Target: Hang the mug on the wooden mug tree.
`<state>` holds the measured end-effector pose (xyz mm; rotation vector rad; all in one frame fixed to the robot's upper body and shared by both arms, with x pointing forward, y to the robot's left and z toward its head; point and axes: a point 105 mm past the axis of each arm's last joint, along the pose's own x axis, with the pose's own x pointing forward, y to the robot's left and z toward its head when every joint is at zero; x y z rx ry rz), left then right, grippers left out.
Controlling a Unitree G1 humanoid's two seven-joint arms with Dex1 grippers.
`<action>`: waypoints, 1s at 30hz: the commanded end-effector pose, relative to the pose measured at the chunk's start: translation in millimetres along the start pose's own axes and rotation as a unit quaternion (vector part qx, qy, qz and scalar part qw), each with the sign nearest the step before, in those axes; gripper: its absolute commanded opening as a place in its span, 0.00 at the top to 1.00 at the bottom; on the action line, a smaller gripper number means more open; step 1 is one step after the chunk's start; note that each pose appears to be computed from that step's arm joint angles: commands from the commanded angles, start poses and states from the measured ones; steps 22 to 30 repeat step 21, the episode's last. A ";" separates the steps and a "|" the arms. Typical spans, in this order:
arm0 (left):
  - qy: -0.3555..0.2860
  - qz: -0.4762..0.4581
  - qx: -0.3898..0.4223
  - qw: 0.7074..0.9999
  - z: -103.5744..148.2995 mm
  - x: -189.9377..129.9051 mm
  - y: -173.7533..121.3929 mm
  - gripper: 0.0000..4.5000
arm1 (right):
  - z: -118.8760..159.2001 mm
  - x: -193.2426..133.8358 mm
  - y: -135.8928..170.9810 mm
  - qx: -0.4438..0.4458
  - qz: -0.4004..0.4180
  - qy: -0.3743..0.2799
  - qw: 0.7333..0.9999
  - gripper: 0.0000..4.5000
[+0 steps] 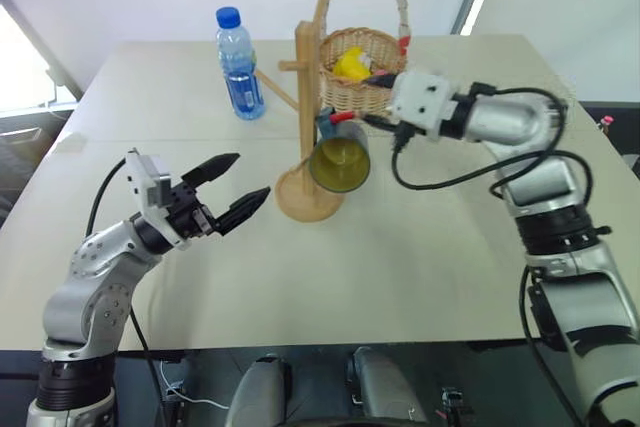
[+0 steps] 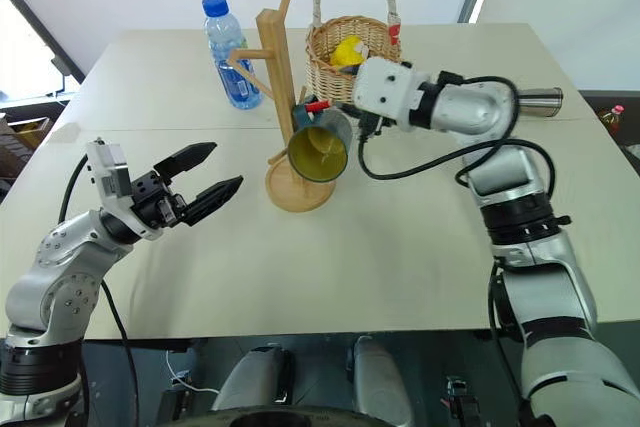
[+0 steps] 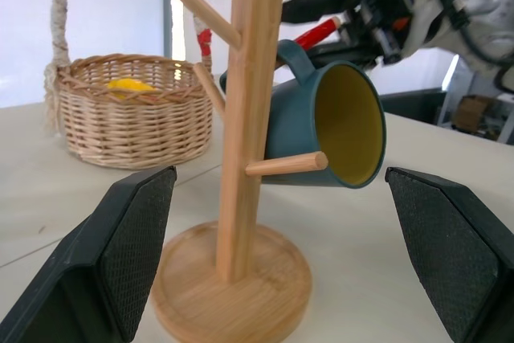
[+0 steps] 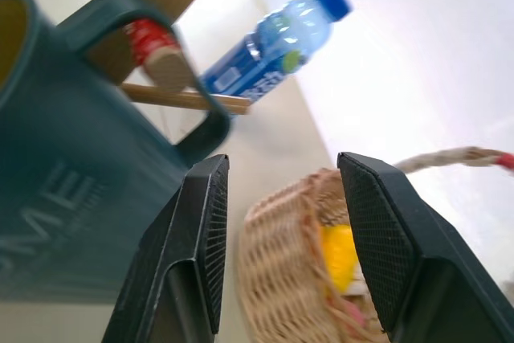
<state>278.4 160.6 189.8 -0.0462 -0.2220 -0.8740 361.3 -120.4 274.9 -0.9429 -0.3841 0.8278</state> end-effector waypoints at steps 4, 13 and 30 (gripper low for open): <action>0.025 0.082 -0.002 0.996 -7.3 -12.9 19.6 0.00 | -22.2 -53.6 -11.1 0.112 -0.092 0.018 0.989 0.48; 0.092 0.278 0.023 0.956 -54.0 -52.3 64.7 0.00 | -96.8 -75.8 58.6 0.336 -0.216 0.049 0.915 0.48; 0.094 0.329 0.010 0.939 -70.9 -69.9 68.8 0.00 | -115.8 -71.5 82.6 0.377 -0.243 0.059 0.892 0.48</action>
